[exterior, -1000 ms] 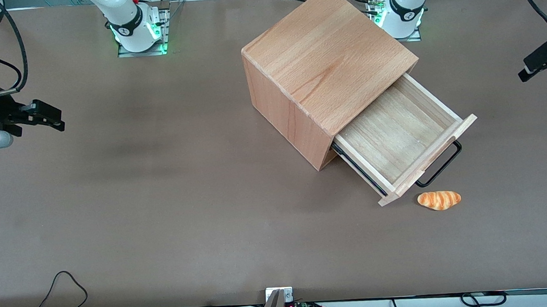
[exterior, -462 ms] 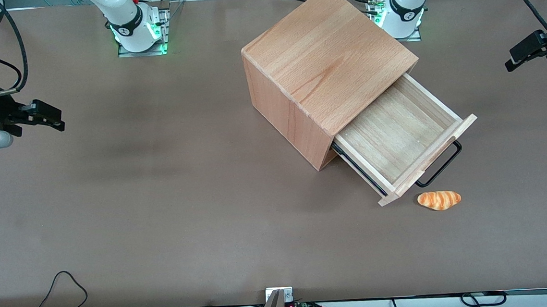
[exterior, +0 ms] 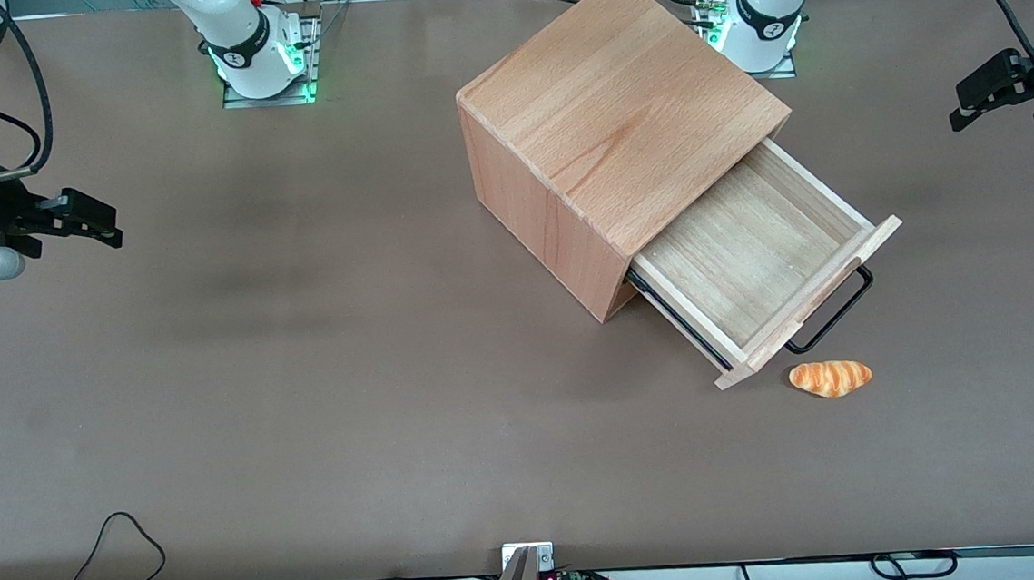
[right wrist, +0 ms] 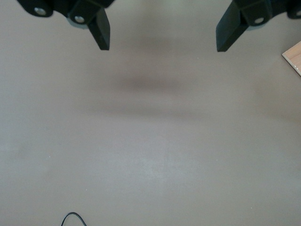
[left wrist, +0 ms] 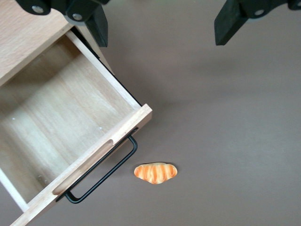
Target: Open top drawer with left arm
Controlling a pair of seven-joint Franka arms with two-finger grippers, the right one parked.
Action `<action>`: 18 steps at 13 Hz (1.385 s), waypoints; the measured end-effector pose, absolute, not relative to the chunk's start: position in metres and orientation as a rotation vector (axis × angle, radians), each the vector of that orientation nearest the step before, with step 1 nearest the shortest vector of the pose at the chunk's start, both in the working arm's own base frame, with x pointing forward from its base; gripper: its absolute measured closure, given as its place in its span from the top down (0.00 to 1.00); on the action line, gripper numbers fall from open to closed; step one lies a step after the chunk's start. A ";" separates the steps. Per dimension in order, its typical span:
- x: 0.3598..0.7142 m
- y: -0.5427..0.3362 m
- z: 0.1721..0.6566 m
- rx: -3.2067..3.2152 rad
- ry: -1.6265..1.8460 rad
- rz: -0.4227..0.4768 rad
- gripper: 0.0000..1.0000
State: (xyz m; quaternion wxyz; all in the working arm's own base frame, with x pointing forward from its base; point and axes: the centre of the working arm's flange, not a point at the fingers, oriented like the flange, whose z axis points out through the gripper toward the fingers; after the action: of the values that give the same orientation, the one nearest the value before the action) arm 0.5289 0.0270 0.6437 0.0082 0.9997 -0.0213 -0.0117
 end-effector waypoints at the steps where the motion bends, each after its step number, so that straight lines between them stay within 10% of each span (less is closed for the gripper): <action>1: 0.530 0.024 0.641 3.128 -0.080 -0.041 1.00; 18: 0.542 0.017 0.631 3.135 -0.049 -0.034 1.00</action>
State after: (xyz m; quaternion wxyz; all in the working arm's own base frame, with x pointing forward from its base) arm 0.5418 0.0166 0.6311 0.0031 0.9998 -0.0158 -0.0108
